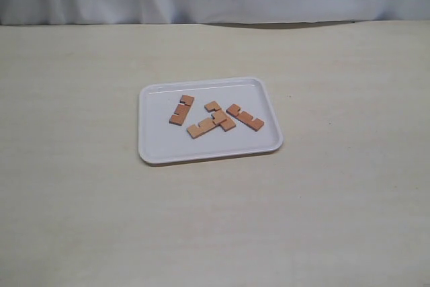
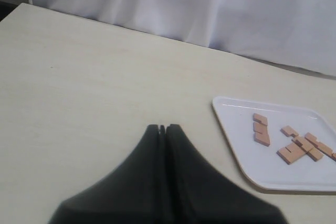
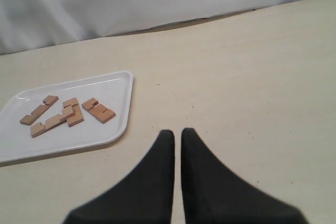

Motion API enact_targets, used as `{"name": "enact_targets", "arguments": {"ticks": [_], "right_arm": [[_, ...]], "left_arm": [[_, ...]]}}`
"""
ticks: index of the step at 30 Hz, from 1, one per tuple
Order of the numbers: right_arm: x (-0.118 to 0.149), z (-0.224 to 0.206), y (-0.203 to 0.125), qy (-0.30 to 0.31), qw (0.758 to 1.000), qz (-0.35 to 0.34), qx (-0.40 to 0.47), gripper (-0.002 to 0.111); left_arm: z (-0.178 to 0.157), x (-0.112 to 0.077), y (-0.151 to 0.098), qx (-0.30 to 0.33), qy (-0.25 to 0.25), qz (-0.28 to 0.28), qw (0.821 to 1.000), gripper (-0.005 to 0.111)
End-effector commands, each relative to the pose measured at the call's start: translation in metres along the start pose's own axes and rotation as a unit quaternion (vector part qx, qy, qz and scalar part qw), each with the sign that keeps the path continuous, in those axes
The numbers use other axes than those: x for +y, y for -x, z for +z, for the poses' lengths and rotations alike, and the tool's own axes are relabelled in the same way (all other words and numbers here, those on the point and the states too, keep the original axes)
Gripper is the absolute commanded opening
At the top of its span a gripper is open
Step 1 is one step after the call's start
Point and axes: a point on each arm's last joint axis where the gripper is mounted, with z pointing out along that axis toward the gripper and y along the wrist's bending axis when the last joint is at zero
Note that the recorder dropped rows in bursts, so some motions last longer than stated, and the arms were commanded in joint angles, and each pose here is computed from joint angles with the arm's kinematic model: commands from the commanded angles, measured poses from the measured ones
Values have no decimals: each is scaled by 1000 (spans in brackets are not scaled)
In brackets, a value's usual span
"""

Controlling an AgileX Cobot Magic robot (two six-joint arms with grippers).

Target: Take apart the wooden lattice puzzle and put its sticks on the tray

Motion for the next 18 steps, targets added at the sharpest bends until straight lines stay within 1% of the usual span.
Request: {"name": "enact_targets", "arguments": {"ticks": [1,18], "right_arm": [[0,0,0,-3,1000,-5,-1,4],[-1,0,-1,-3,1000,-5,1,4]], "left_arm": [[0,1,0,-4,6,1,1000,0],[0,1,0,-4,6,1,1000,0]]}}
